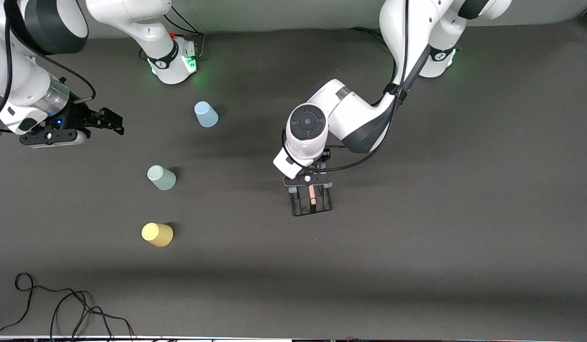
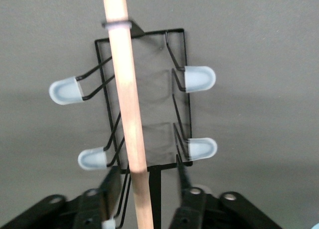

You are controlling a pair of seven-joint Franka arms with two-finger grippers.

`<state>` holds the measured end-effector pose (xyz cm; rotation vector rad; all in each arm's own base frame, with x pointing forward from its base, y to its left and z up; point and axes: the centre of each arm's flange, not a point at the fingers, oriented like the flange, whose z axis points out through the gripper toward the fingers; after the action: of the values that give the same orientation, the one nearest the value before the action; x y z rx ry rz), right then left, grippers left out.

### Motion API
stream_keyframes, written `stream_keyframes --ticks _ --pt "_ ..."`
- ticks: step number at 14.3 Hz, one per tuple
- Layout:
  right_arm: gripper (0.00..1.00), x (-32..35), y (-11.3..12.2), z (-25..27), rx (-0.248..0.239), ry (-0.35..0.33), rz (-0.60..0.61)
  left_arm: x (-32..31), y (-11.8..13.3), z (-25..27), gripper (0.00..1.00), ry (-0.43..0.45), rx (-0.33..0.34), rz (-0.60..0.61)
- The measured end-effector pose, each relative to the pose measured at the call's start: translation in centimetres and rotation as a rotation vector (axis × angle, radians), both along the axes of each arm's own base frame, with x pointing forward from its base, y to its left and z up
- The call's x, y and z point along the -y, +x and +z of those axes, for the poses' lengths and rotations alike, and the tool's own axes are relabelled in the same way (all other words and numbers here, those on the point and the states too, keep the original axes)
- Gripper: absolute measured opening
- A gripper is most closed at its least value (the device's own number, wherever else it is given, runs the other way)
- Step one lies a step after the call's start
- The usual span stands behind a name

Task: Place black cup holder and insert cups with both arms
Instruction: 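Carry the black rack with the left gripper to the table center, then release the rack with the left gripper while the right gripper reaches the green cup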

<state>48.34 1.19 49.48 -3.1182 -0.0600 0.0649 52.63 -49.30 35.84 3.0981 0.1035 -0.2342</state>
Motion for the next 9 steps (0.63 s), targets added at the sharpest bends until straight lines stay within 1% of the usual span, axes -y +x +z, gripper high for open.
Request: stream_keyframes --ticks 1,3,4,6,7,9 --pt "1.0 0.1 0.1 -1.1 0.013 0.0 -0.001 -1.0 0.6 1.5 0.74 0.018 -0.011 0.011" --pt "1.0 -0.1 0.3 -4.4 0.029 -0.002 -0.001 -5.0 2.7 6.3 0.93 0.054 -0.042 0.049" --pt "1.0 -0.2 0.4 -6.3 0.027 -0.004 0.0 -8.2 3.9 9.3 1.0 0.066 -0.06 0.053" --pt "1.0 -0.4 0.8 -10.6 0.029 -0.011 0.002 -16.2 6.3 14.6 1.0 0.065 -0.082 0.021" --pt "1.0 -0.6 0.9 -12.9 0.039 -0.015 0.005 -20.6 7.4 16.8 1.0 0.062 -0.08 -0.002" --pt "1.0 -1.2 0.5 -17.9 0.062 -0.021 0.017 -29.5 8.9 20.0 1.0 0.085 -0.065 -0.1"
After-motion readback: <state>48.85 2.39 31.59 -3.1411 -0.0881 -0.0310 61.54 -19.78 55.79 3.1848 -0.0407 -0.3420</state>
